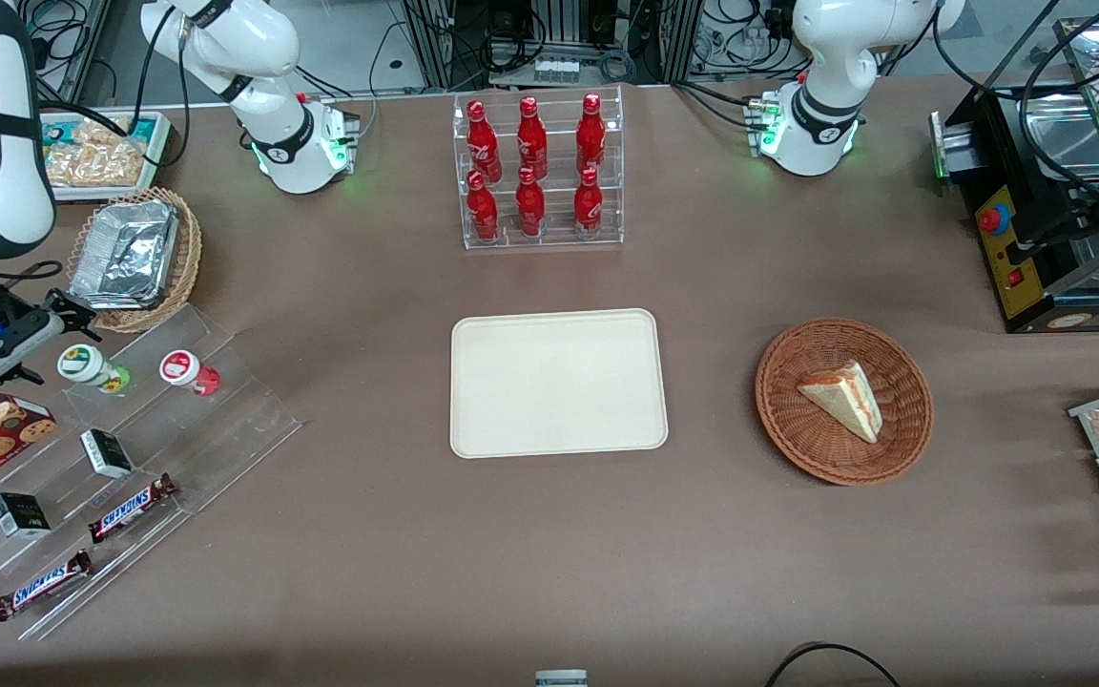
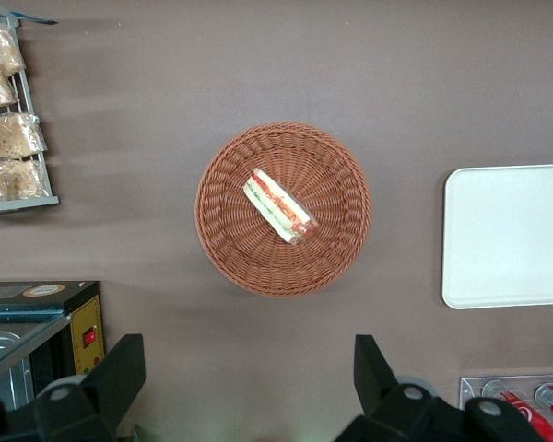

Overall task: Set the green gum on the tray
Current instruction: 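Lower the right gripper around the green gum container and close it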

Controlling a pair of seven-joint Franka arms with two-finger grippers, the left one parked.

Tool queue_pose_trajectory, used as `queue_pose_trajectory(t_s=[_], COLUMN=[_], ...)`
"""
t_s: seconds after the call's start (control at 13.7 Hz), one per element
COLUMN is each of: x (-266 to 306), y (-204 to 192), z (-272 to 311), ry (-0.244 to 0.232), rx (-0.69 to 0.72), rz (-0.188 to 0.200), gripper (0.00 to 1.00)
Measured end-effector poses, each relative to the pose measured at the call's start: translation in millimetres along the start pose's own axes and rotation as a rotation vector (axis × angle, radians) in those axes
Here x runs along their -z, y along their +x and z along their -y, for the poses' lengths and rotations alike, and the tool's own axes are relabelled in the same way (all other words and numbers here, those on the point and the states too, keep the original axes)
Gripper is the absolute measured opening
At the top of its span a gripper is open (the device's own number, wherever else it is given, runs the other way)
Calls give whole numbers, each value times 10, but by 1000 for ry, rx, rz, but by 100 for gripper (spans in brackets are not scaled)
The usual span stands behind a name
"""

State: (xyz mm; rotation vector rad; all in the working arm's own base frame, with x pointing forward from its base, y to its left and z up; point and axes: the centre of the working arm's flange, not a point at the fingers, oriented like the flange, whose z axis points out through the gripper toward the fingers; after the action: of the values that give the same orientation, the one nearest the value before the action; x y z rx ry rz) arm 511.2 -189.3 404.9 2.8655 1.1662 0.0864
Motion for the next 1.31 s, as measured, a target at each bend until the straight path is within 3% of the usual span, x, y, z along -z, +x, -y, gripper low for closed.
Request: queue_pose_trajectory(t_s=[0.58, 0.8, 0.88, 1.31], x=[-261, -270, -271, -82], y=[-66, -74, -74, 123], z=[-45, -49, -49, 44], ry=[2, 3, 3, 22], rx=[8, 18, 18, 19], rz=[5, 6, 6, 9], gripper=[96, 64, 59, 59])
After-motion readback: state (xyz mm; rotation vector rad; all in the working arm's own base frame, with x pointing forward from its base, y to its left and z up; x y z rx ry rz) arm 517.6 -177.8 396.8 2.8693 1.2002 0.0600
